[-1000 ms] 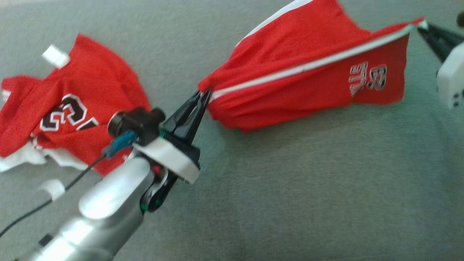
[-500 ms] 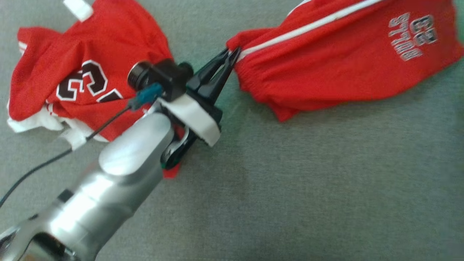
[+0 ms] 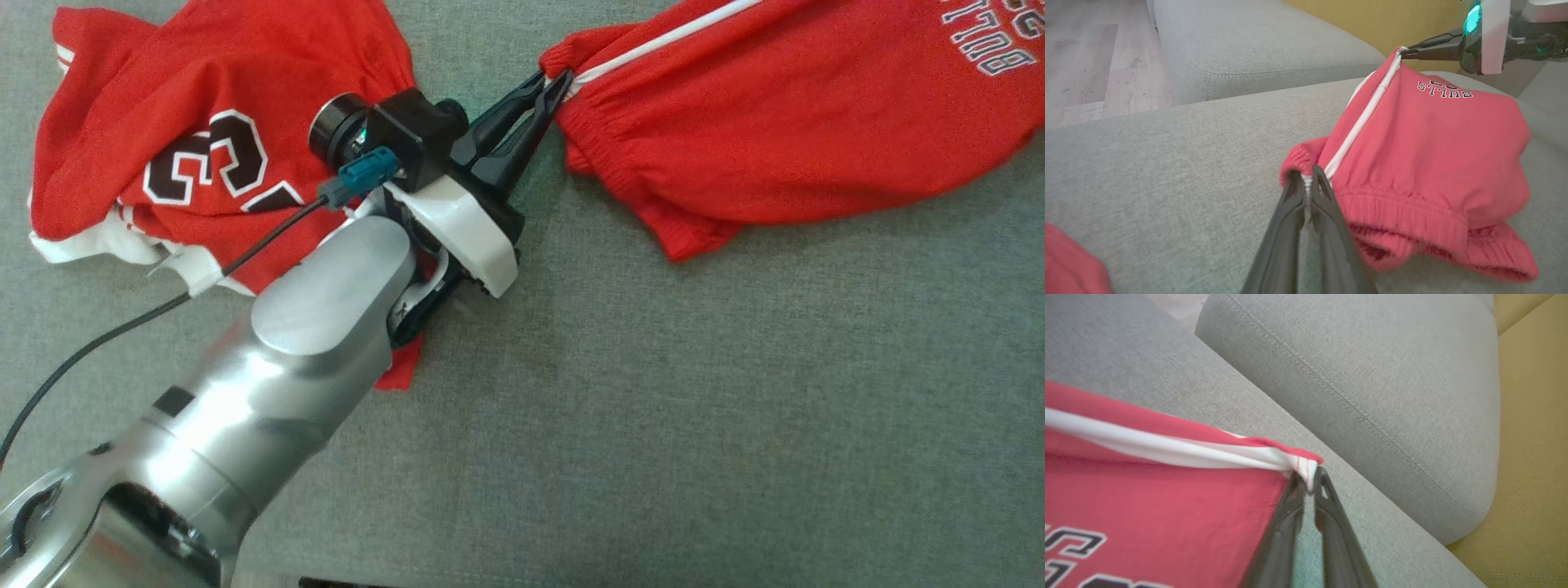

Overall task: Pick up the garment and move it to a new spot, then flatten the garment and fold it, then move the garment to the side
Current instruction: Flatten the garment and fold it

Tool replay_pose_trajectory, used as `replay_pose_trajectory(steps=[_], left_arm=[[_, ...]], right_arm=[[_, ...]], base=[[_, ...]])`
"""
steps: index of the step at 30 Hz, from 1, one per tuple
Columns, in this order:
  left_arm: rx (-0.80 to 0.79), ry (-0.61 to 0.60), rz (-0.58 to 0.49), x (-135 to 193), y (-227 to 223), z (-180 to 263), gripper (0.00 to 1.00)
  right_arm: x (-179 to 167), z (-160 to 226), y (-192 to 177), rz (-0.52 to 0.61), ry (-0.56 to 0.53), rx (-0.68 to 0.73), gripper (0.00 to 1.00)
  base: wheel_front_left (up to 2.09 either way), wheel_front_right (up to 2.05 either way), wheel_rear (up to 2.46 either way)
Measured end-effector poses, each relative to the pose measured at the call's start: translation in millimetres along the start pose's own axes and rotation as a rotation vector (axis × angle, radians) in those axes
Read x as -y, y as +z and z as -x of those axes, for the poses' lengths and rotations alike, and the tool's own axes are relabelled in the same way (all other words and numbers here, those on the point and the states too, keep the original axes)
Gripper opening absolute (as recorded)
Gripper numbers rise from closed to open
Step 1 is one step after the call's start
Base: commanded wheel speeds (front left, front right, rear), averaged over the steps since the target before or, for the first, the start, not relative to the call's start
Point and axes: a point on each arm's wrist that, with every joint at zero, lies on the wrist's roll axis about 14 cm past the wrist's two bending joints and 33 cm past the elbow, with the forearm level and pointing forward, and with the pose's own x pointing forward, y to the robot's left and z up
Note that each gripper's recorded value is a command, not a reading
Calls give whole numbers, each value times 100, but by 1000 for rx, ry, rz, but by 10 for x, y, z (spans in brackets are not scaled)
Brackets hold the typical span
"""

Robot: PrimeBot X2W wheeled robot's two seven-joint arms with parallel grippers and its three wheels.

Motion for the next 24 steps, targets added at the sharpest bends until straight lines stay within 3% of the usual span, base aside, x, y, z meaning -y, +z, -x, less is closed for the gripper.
replay_pose_trajectory(steps=[1,2,8,17,21,24], left_arm=[[-6,0,-4,-6,-16,-2,31],[-10,5,-5,-18,-24,-5,100],[33,50,4,-125,139,39,100],[304,212,91,-356,924,440,100],[451,252,79,-306,1317,706,100],[498,268,83,-214,1365,885,100]], right_arm=[[10,-11,8,-7,-4,2,100],[5,-14,27,-14,-5,15,100],[72,126,208,-46,-37,119,100],[169,733,689,-298,-129,389,100],[214,1082,1047,-393,-153,526,100],[314,1403,1212,-454,-199,627,100]], base=[[0,0,0],[0,0,0],[0,0,0],[0,0,0],[0,0,0],[0,0,0]])
